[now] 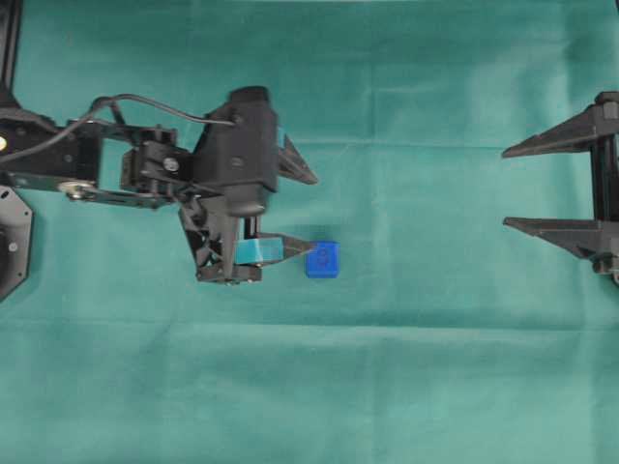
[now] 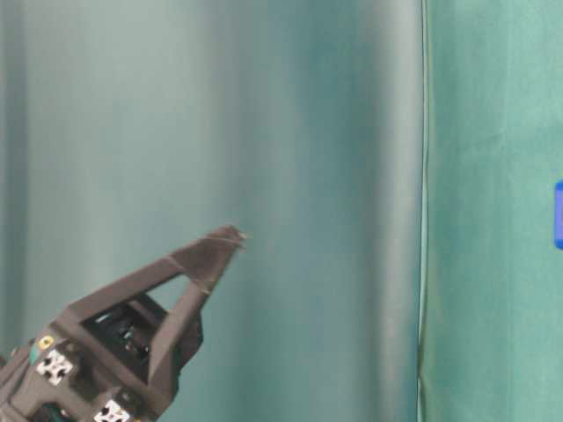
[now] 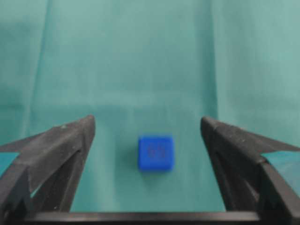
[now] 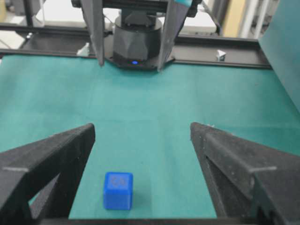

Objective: Handover the blue block to the right arm after grasping it with the left arm, then place it in the designated position.
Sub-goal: 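Move the open left gripper down over the blue cube, then close the left gripper on the blue cube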

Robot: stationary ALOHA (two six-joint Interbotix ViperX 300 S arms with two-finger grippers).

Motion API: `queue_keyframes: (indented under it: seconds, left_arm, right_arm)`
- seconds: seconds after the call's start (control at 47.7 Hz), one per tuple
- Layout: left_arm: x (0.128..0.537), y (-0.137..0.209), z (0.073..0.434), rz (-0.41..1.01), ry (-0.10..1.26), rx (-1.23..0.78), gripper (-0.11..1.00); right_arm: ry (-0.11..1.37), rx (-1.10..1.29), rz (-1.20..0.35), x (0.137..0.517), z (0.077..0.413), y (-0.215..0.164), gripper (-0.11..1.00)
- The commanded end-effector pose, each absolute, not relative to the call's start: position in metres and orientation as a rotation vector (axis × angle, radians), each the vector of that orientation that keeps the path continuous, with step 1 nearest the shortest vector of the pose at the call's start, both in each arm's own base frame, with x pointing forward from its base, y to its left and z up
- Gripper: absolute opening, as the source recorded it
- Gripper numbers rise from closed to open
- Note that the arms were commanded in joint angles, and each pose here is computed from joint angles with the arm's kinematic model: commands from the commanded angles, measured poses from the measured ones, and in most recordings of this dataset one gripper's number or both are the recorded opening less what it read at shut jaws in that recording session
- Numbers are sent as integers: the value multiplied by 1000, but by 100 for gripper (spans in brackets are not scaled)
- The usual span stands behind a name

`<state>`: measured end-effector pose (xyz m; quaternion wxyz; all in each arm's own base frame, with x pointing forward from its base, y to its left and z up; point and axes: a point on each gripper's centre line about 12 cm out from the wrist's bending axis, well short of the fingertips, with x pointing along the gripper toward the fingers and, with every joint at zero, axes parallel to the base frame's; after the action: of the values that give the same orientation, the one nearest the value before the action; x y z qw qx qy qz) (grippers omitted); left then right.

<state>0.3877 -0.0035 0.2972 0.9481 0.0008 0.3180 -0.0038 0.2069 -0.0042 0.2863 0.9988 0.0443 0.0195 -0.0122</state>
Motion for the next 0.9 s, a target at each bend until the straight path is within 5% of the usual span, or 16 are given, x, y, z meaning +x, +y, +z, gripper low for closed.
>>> queue_keyframes:
  seconds: [0.0,0.88]
  left_arm:
    - [391,-8,318,-17,658,4,100]
    - [391,-11,328,-21,704,-3,100]
  right_arm:
    - [16,93,-26,209,296,-5,93]
    - [33,93,-26,210,294,-5,93]
